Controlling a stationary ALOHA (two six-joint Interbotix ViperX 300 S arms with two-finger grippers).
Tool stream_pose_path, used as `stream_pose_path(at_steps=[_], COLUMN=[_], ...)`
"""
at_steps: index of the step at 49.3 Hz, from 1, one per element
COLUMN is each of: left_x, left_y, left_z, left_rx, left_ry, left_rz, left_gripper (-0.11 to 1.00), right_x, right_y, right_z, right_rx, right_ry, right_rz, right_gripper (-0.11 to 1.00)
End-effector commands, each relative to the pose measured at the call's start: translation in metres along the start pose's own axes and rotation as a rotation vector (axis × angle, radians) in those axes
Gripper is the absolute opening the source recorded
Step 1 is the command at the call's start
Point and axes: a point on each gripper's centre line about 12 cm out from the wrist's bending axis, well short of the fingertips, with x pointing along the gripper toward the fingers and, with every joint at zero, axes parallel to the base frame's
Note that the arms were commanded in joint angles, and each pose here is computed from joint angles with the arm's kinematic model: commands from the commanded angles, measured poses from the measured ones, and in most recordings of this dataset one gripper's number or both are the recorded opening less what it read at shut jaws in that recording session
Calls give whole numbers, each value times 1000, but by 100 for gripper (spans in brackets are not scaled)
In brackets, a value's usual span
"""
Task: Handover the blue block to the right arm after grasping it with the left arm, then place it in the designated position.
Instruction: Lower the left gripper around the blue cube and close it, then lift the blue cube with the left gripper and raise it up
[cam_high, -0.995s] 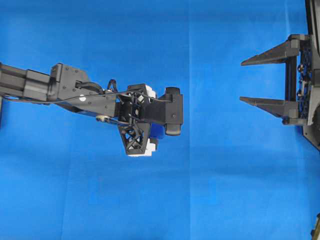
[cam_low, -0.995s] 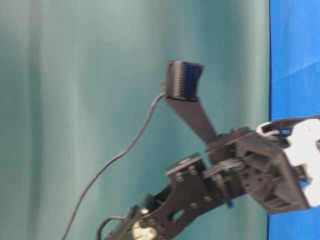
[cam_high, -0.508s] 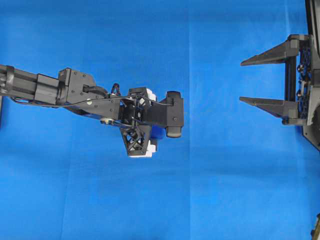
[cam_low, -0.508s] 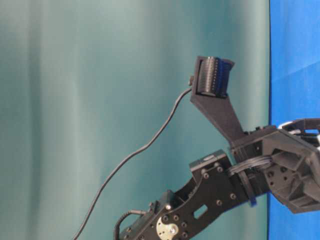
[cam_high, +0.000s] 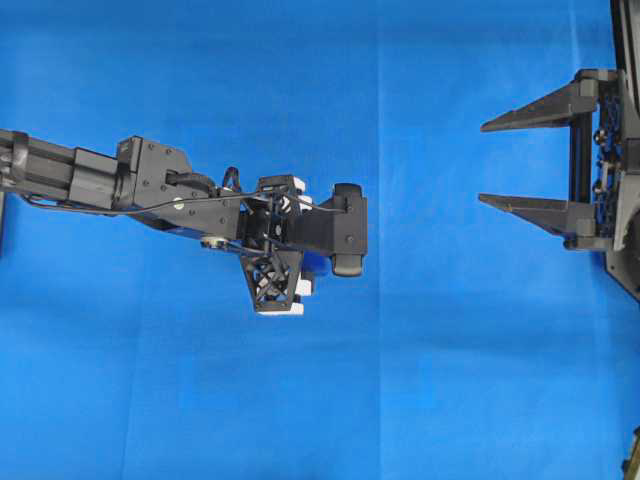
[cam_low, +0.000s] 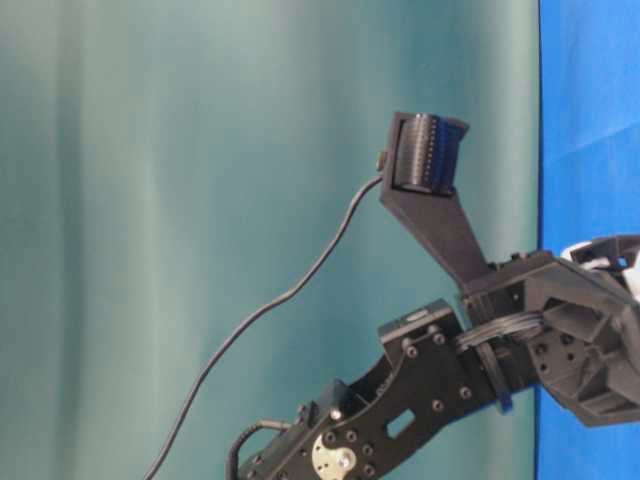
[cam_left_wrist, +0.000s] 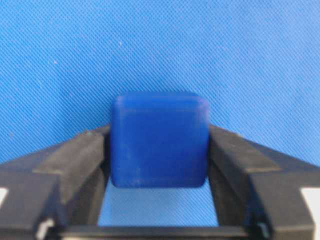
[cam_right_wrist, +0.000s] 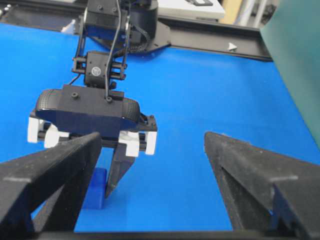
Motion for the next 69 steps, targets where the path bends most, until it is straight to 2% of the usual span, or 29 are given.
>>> stream_pose_path(at_steps=[1,25,33,59,69], left_x=[-9,-11,-22,-126,-152], left_y=[-1,-1,-1,-1,-1], left_z=[12,13,20,56,65], left_rx=[1,0,8,8,6], left_ry=[-41,-41,-64,-180,-183], left_rz=[-2,-1,-1,-4,-3], left_gripper=[48,48,49,49,48], right_x=[3,4,4,4,4], right_y=[-1,-1,0,-1,0], right_z=[10,10,10,10,10], right_rx=[5,5,5,3,5], right_ry=[-26,-25,-25,-23,-22], right_rz=[-3,-3,-2,-3,-2], right_gripper=[97,97,97,97,97])
